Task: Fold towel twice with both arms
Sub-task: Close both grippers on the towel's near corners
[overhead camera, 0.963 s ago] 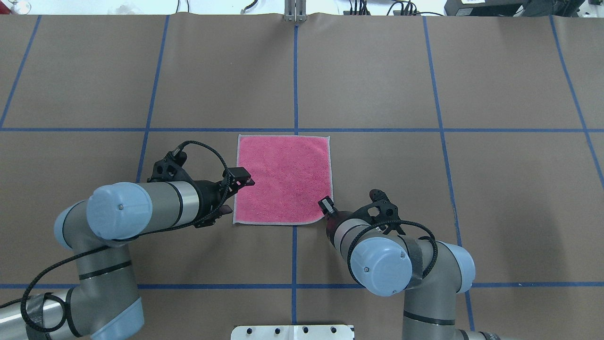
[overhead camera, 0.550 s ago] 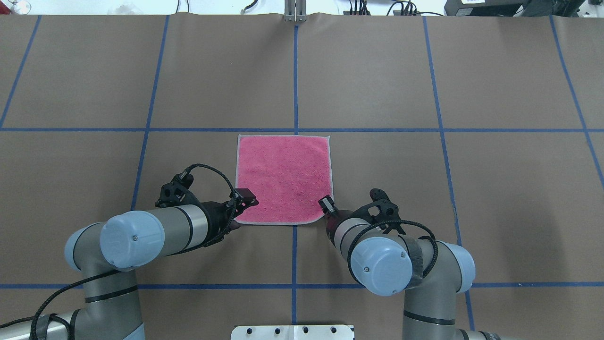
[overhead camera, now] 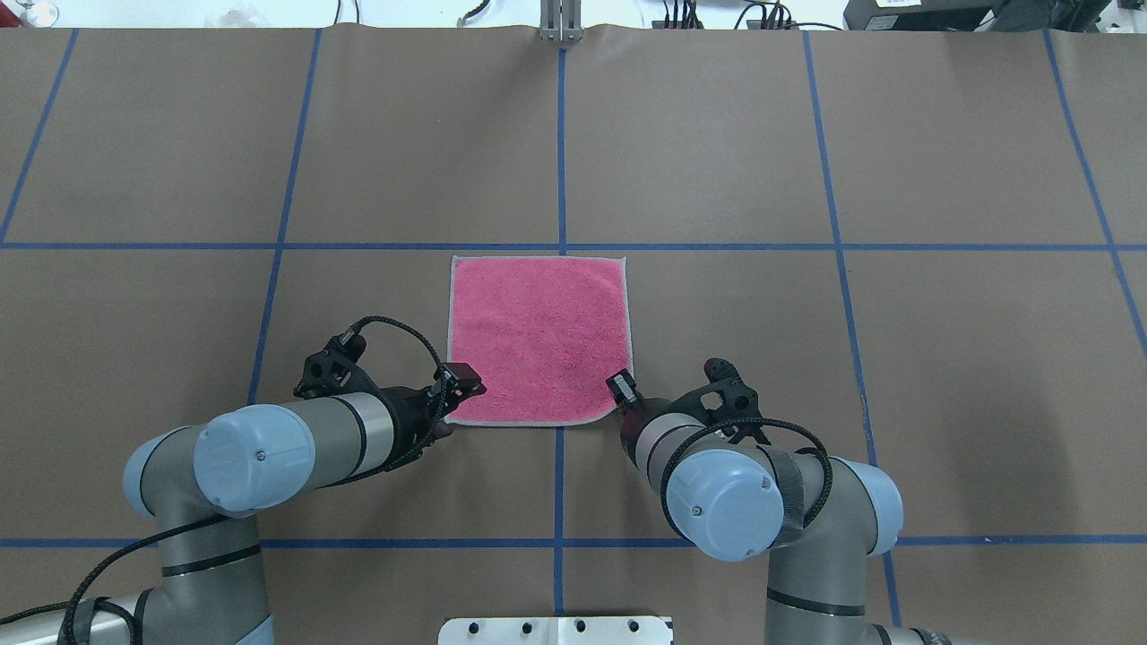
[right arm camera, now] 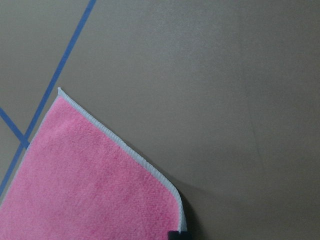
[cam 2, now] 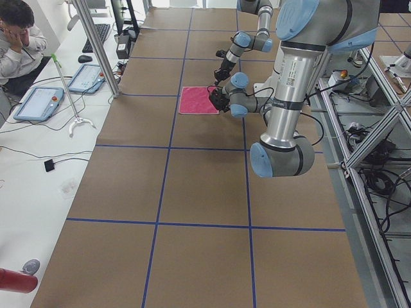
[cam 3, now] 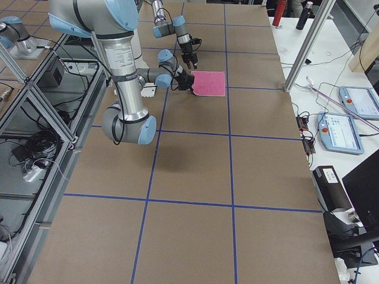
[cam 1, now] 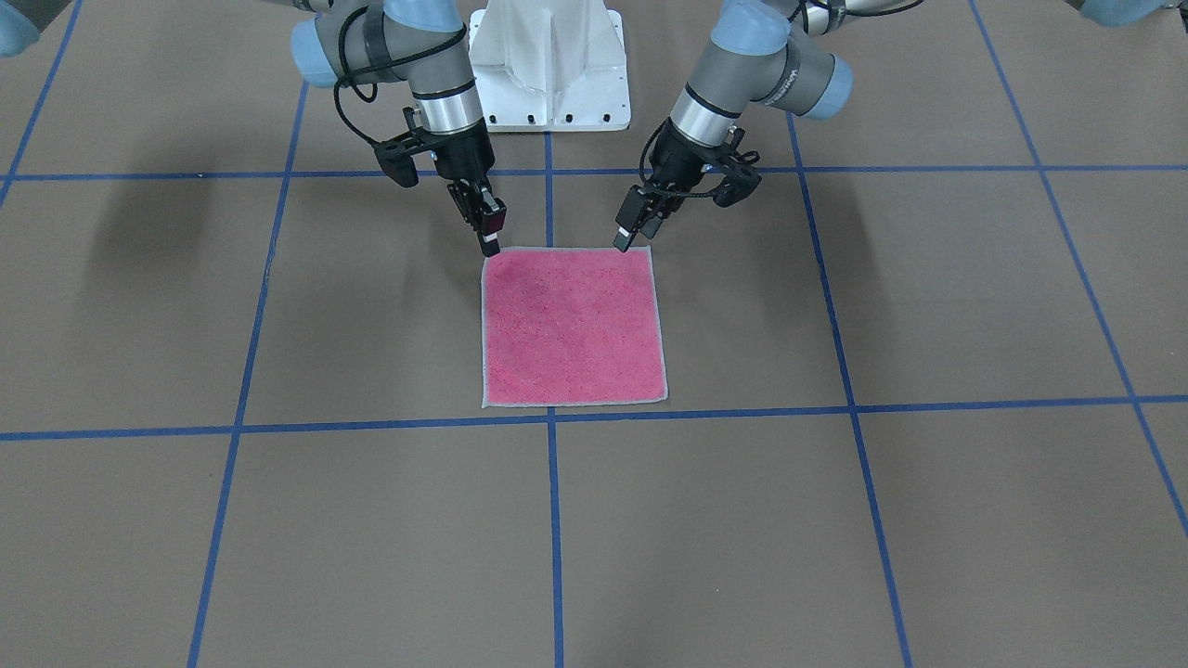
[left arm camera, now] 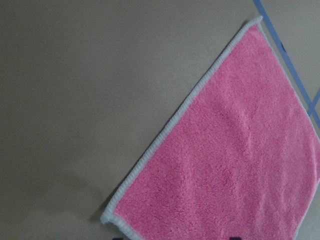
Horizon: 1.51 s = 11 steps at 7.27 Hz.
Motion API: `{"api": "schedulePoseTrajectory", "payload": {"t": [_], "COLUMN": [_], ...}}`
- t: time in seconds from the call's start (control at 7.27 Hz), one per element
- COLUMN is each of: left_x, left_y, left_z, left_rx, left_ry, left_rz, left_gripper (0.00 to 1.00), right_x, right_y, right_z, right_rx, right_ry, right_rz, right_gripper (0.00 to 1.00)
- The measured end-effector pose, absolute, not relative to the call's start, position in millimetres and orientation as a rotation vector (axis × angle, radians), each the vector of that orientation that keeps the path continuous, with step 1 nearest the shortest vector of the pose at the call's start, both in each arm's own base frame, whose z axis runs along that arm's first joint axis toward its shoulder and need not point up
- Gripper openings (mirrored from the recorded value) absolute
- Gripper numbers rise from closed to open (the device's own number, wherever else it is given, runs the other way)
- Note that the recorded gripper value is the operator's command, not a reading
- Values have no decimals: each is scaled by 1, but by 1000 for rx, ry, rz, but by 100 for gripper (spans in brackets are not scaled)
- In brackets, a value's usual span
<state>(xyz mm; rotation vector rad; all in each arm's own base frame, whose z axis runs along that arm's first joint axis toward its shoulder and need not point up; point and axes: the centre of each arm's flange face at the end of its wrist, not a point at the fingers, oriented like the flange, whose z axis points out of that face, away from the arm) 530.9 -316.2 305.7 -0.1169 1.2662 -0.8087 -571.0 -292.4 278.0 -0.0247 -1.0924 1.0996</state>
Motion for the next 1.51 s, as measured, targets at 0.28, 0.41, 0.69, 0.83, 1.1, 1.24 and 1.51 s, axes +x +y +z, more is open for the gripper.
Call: {"api": "schedulePoseTrajectory", "payload": {"t": [0.28,0.41,0.69,0.83,1.1,1.24,1.51], "left_x": [534,534,535,535,536,537,537], "left_y": [-317,-317,-318,-318,-318,-318,-319], "left_z": [314,316,318,318,320,320,320], "left_rx": [-109,-106,-103,-102,-100,-98,-95], "left_ry": [1248,1242,1238,1236,1233,1233,1233], "left_rz": [-805,-803,-800,-800,-800,-801,-802], "left_gripper": [76,76,76,76,76,76,76], "right_x": [-571,-571,-571,-571,-571,-571,-571], "right_y": [-292,-292,-292,-292,-292,-292,-292], "right_z": [278,278,278,278,277,277,277], "right_rx": [-27,-26,-24,-24,-25,-25,-25], "right_ry": [-1093,-1093,-1094,-1094,-1095,-1095,-1095], "right_rz": [1103,1105,1105,1105,1105,1106,1105], "right_gripper": [0,0,0,0,0,0,0]}}
